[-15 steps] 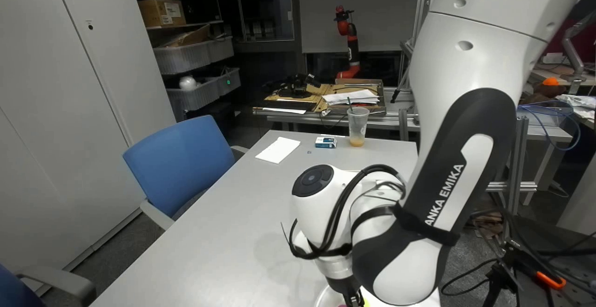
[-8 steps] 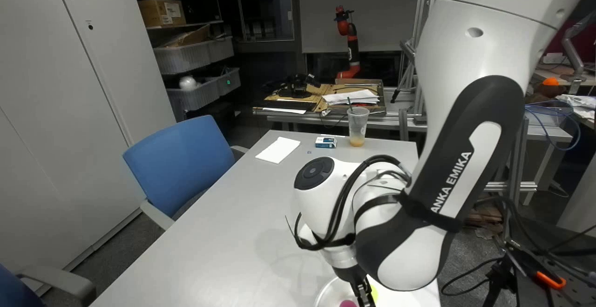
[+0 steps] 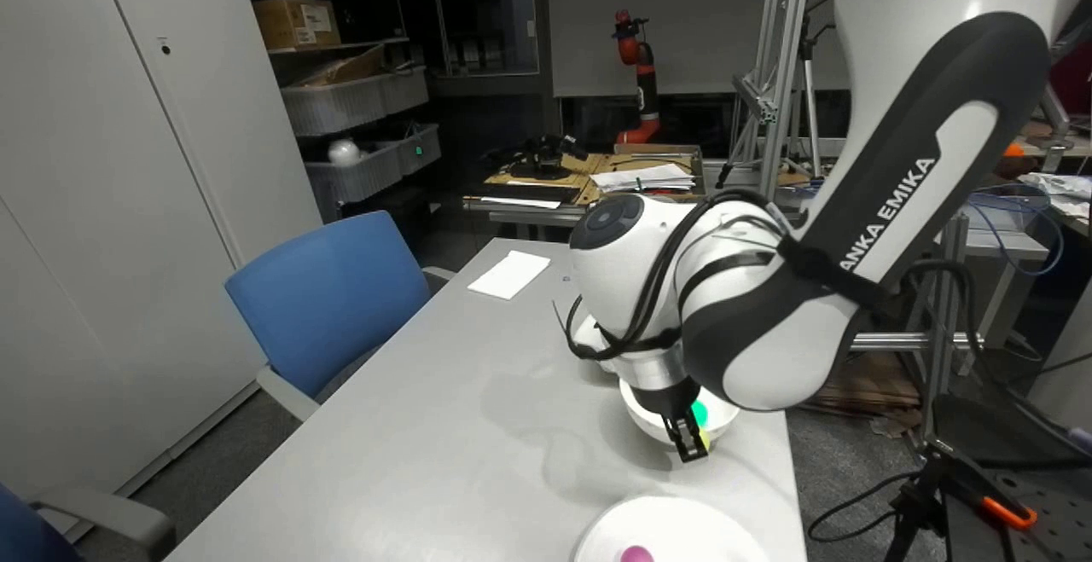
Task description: Transfer the balls from the plate to the bowl
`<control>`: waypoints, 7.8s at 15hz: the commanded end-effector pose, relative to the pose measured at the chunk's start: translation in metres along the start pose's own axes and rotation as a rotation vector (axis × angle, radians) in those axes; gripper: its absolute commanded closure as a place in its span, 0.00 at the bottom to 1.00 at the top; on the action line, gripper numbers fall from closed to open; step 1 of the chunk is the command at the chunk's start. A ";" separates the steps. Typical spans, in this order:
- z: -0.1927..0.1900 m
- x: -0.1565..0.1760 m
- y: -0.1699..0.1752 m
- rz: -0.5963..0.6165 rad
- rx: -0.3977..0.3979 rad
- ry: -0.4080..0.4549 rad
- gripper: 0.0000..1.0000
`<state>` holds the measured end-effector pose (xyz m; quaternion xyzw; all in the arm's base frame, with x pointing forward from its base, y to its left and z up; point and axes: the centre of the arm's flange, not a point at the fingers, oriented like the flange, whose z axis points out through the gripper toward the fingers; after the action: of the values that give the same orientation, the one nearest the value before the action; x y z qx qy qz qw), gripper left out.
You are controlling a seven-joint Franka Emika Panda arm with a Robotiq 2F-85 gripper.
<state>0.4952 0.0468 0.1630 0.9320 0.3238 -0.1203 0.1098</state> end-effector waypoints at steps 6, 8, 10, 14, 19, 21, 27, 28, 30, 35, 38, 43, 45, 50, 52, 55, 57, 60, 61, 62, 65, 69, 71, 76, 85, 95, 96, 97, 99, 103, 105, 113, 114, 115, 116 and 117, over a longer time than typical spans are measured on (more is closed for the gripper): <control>0.004 -0.045 0.084 0.233 0.043 0.112 0.85; 0.015 -0.043 0.096 0.307 0.062 0.184 0.85; 0.024 -0.041 0.104 0.366 0.070 0.243 0.85; 0.036 -0.040 0.110 0.419 0.067 0.291 0.85; 0.043 -0.039 0.109 0.441 0.087 0.288 0.27; 0.043 -0.039 0.109 0.447 0.093 0.286 0.13; 0.045 -0.040 0.108 0.453 0.105 0.273 0.00; 0.045 -0.040 0.108 0.445 0.104 0.263 0.00; 0.045 -0.041 0.109 0.425 0.105 0.253 0.00; 0.045 -0.043 0.111 0.376 0.087 0.236 0.00; 0.003 -0.053 0.072 0.323 0.053 0.242 0.00; -0.036 -0.043 0.046 0.212 0.010 0.268 0.00; -0.039 -0.030 0.033 0.172 0.020 0.274 0.00; -0.032 0.008 -0.010 0.059 0.044 0.283 0.00; -0.023 0.021 -0.025 0.021 0.056 0.274 0.00; -0.004 0.037 -0.041 -0.019 0.082 0.246 0.00; 0.009 0.044 -0.046 -0.030 0.093 0.234 0.00; 0.025 0.058 -0.045 -0.012 0.107 0.221 0.00; 0.028 0.062 -0.045 -0.009 0.112 0.217 0.00; 0.031 0.067 -0.045 -0.010 0.117 0.215 0.00; 0.036 0.076 -0.047 -0.004 0.117 0.210 0.00; 0.038 0.084 -0.051 -0.005 0.115 0.203 0.00; 0.037 0.086 -0.053 -0.006 0.113 0.201 0.00; 0.022 0.071 -0.060 -0.001 0.102 0.176 0.00; 0.020 0.062 -0.078 -0.023 0.111 0.164 0.00; 0.030 0.077 -0.090 -0.041 0.114 0.152 0.07; 0.031 0.078 -0.089 -0.037 0.115 0.150 0.10; 0.033 0.078 -0.089 -0.031 0.116 0.148 0.09; 0.036 0.078 -0.088 -0.022 0.117 0.146 0.10; 0.040 0.082 -0.087 -0.023 0.122 0.144 0.14; 0.042 0.084 -0.086 -0.024 0.123 0.143 0.28; 0.042 0.085 -0.081 -0.017 0.115 0.142 0.77; 0.039 0.082 -0.080 -0.023 0.113 0.131 0.83; 0.037 0.078 -0.080 -0.035 0.112 0.118 0.83; 0.033 0.072 -0.080 -0.046 0.104 0.100 0.83; 0.029 0.066 -0.080 -0.056 0.100 0.080 0.83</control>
<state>0.4974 0.1426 0.0876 0.9379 0.3366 -0.0783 0.0286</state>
